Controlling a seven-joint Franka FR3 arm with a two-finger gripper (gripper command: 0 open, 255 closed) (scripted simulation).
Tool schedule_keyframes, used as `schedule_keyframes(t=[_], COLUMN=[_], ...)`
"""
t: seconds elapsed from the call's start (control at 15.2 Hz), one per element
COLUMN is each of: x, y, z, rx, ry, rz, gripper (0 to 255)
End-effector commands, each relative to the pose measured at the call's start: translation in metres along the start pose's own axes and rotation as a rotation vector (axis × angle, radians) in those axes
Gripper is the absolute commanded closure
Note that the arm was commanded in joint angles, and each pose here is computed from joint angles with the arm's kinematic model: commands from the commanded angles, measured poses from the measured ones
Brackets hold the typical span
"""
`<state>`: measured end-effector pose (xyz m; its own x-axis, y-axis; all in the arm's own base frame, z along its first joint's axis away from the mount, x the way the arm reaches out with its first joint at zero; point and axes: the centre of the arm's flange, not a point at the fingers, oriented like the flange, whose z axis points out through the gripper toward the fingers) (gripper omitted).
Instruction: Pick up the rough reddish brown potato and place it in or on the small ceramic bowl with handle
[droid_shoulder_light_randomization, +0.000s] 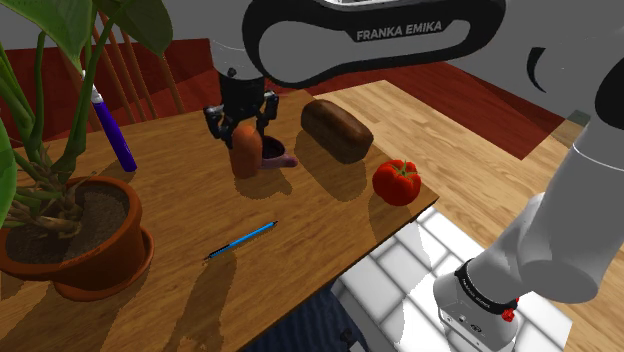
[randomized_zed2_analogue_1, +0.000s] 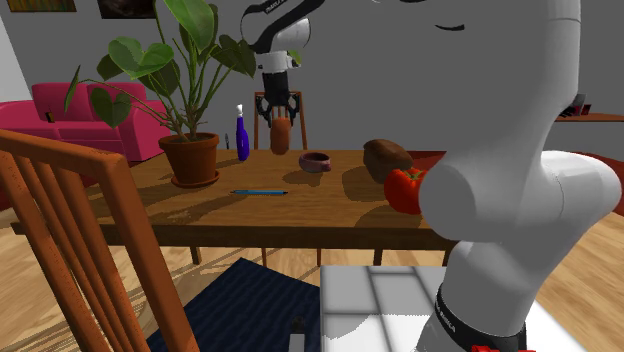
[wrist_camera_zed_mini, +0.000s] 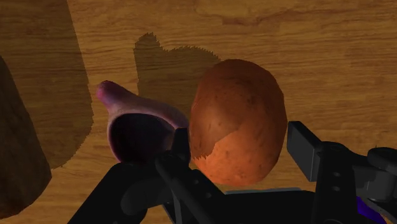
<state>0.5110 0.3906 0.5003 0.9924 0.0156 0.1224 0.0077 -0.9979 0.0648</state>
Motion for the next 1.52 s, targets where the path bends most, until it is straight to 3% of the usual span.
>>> schedule_keyframes(t=[0.0, 0.59, 1.45], x=[0.013, 0.071, 0.062], y=[0.02, 0.123, 0.119], z=[0.002, 0.007, 0.075], rx=[0.001, 0.001, 0.001], ry=[0.0, 0.0, 0.0], rz=[-0.002, -0.002, -0.002], gripper=[255, 255, 255])
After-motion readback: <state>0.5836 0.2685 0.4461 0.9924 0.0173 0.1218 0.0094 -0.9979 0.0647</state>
